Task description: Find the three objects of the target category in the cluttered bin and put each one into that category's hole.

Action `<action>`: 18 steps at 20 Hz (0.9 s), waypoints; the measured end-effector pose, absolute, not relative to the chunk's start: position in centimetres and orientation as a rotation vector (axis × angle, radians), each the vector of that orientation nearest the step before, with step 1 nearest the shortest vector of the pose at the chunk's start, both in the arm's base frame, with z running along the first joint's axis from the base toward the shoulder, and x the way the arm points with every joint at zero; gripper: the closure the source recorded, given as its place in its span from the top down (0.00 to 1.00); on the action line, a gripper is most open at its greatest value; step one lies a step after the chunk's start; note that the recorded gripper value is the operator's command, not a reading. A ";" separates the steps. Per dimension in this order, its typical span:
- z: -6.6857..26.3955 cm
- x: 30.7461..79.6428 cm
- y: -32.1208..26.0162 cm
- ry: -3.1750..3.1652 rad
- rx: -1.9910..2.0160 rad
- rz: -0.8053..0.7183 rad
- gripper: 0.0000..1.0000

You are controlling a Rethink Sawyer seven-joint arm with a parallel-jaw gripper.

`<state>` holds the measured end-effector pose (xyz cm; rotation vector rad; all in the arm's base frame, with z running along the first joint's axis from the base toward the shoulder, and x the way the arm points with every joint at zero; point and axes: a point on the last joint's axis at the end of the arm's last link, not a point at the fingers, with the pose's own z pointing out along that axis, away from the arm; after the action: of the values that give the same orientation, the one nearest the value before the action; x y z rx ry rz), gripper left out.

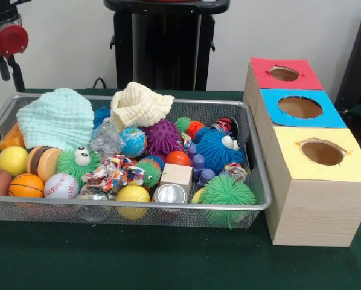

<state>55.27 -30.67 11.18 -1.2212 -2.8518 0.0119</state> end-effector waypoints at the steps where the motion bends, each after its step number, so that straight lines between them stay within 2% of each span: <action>1: 11.1 55.7 -30.9 -2.858 -1.220 0.012 1.00; 11: 10.0 58.9 -31.1 -2.914 -1.177 0.031 1.00; 18: 9.8 60.4 -28.4 -2.942 -1.106 0.032 1.00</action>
<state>60.37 -28.38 9.80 -1.1065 -2.9416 0.0324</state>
